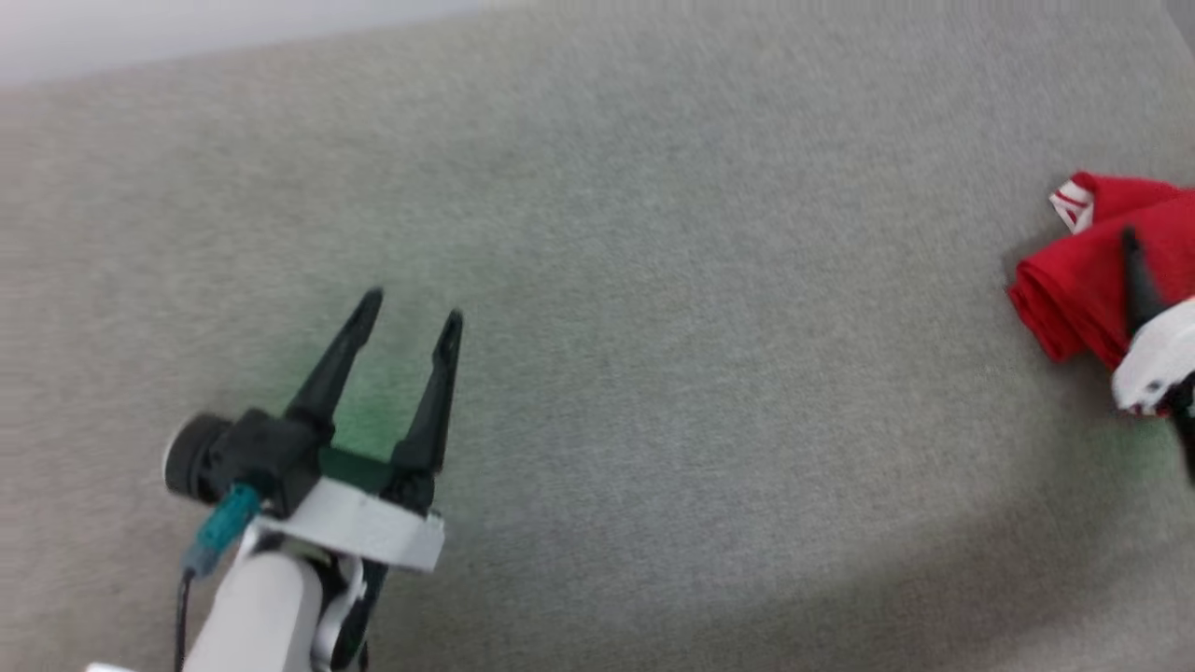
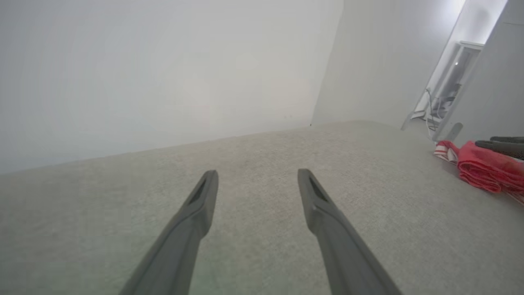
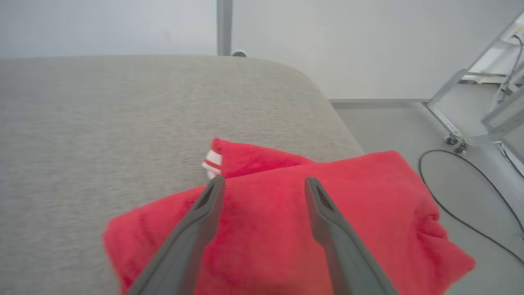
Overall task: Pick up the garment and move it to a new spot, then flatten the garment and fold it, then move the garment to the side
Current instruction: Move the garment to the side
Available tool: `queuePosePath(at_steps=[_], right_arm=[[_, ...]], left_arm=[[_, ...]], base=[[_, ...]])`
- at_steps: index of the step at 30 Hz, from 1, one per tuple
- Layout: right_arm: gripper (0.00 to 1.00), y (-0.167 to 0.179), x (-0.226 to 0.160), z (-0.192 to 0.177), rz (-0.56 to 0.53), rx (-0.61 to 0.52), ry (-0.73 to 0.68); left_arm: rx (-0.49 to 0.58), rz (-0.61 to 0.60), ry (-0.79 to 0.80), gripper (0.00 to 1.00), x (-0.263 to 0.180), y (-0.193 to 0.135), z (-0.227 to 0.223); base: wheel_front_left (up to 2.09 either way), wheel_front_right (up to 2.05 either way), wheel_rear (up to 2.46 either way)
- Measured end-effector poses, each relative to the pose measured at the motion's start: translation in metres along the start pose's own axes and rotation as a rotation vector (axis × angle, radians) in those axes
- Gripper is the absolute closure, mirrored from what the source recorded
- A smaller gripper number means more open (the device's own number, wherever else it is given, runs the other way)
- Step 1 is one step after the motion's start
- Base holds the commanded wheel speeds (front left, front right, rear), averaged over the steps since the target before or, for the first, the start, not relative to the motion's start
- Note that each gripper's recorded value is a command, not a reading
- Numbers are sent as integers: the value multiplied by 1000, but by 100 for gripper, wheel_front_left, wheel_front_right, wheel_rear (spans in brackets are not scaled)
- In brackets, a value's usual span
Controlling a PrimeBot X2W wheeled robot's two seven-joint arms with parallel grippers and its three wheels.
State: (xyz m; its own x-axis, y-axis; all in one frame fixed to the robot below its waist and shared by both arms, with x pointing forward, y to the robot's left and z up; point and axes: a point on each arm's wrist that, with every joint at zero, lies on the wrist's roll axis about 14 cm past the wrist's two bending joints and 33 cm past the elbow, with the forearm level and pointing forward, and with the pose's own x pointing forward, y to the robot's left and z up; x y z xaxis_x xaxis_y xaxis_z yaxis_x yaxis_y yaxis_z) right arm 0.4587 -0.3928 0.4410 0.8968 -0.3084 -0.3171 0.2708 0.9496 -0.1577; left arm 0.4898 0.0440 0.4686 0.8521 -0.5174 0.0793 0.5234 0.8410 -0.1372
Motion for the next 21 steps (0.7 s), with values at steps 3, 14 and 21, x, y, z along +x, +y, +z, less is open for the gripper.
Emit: queuePosePath(at_steps=[3,14,21], right_arm=[[0,30,-8,-1,77,26,-30],[0,123,-49,24,331,103,-155],[0,143,-84,39,398,179,-233]], left_arm=[[2,66,12,0,-22,9,4],[18,265,38,0,-102,32,19],[37,351,-3,0,-146,39,41]], base=[[0,0,0],[0,0,0],[0,0,0]])
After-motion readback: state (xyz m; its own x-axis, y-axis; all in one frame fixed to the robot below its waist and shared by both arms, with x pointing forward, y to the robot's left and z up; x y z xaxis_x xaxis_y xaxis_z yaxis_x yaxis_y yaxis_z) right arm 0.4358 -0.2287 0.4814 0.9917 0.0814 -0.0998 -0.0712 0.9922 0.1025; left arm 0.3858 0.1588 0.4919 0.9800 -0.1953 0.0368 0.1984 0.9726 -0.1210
